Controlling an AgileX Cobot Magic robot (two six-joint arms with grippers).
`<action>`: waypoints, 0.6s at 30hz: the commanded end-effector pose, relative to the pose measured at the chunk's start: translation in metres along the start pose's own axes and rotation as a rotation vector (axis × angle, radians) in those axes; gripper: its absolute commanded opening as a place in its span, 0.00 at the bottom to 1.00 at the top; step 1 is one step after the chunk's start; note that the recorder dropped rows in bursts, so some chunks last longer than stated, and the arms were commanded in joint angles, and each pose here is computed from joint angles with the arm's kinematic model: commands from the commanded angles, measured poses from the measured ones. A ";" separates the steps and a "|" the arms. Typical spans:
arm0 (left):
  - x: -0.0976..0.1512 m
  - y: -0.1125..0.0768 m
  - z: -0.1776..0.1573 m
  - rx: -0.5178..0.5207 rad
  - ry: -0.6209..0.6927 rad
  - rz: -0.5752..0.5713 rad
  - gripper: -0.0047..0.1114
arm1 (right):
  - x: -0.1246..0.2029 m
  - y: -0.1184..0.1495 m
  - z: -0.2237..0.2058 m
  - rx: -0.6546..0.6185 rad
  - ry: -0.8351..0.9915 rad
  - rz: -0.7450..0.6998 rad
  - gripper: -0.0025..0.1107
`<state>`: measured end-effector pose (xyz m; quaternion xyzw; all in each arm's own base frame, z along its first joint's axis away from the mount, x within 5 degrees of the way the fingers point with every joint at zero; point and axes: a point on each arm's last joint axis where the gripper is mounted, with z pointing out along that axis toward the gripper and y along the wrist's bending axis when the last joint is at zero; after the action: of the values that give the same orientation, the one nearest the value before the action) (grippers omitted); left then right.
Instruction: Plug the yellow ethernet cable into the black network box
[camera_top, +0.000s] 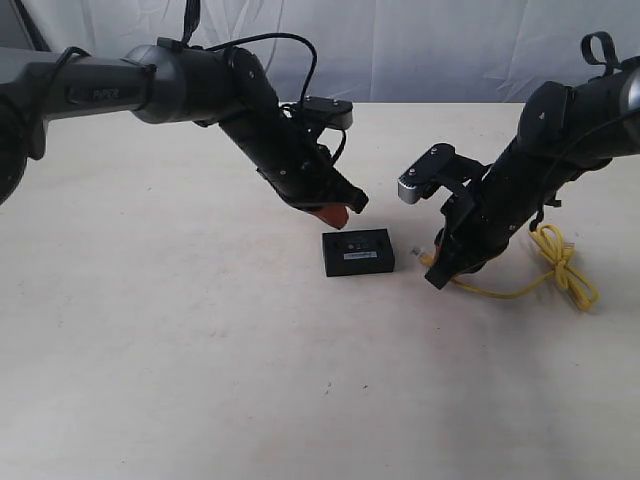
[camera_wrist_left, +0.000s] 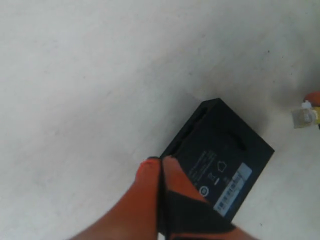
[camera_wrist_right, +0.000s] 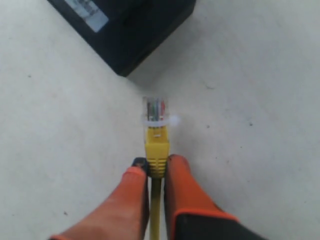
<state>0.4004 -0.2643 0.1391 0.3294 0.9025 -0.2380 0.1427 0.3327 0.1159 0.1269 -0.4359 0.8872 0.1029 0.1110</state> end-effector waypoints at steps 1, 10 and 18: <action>-0.002 -0.004 -0.001 0.007 -0.003 0.012 0.04 | 0.001 -0.002 0.000 0.006 -0.008 0.006 0.01; 0.005 -0.005 -0.002 0.019 0.074 0.039 0.04 | 0.000 -0.003 0.000 0.020 -0.018 0.006 0.01; 0.011 -0.004 0.004 0.035 0.126 0.038 0.04 | -0.001 -0.004 0.000 0.028 -0.023 0.011 0.01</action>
<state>0.3928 -0.2620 0.1346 0.3530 0.9012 -0.2313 0.0987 0.3352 0.1158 0.1272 -0.4330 0.8876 0.0971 0.1234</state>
